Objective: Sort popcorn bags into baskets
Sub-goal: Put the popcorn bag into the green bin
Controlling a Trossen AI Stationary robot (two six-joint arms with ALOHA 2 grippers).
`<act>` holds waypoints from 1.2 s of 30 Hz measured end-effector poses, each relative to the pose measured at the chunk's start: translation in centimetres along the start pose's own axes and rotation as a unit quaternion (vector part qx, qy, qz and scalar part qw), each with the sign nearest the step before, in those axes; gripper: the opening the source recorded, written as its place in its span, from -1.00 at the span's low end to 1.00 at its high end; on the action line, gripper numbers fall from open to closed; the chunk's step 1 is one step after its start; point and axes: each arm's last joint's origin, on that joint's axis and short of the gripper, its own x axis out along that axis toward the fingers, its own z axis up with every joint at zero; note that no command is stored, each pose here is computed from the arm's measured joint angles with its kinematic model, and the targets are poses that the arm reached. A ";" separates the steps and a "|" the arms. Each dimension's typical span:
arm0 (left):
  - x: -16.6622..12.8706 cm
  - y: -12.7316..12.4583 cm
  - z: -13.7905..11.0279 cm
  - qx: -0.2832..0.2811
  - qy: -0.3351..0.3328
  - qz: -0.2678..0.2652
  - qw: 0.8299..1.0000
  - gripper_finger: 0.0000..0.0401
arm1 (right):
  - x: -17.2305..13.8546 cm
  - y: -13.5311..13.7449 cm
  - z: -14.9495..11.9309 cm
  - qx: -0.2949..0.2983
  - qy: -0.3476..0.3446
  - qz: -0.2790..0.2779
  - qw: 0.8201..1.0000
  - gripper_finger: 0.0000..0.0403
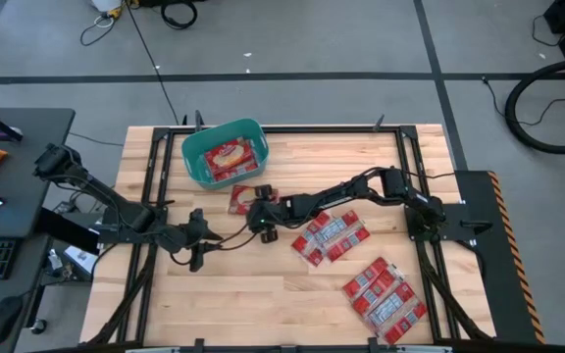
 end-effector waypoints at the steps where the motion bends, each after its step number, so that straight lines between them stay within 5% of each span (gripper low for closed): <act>1: 0.0 0.0 0.0 0.000 0.000 0.000 1.000 -0.40 | 0.0 0.0 -0.1 -0.002 0.004 0.001 1.000 -0.17; 11: 0.0 0.0 0.1 -0.005 -0.004 0.000 1.000 -0.40 | -0.3 0.1 -0.4 -0.022 0.036 -0.002 0.999 -0.92; 17: 0.0 0.1 0.3 -0.009 -0.031 0.028 0.999 -0.40 | -2.7 0.0 0.9 -0.083 0.077 -0.035 0.993 -0.89; 28: -0.1 -0.2 0.1 -0.029 -0.037 0.027 0.999 -0.40 | -10.1 -3.9 4.9 -0.091 -0.020 -0.082 0.992 -0.95; 36: -0.2 -0.3 0.5 -0.036 -0.067 0.037 0.996 -0.40 | -9.7 -7.5 5.5 -0.109 -0.092 -0.100 0.985 -0.96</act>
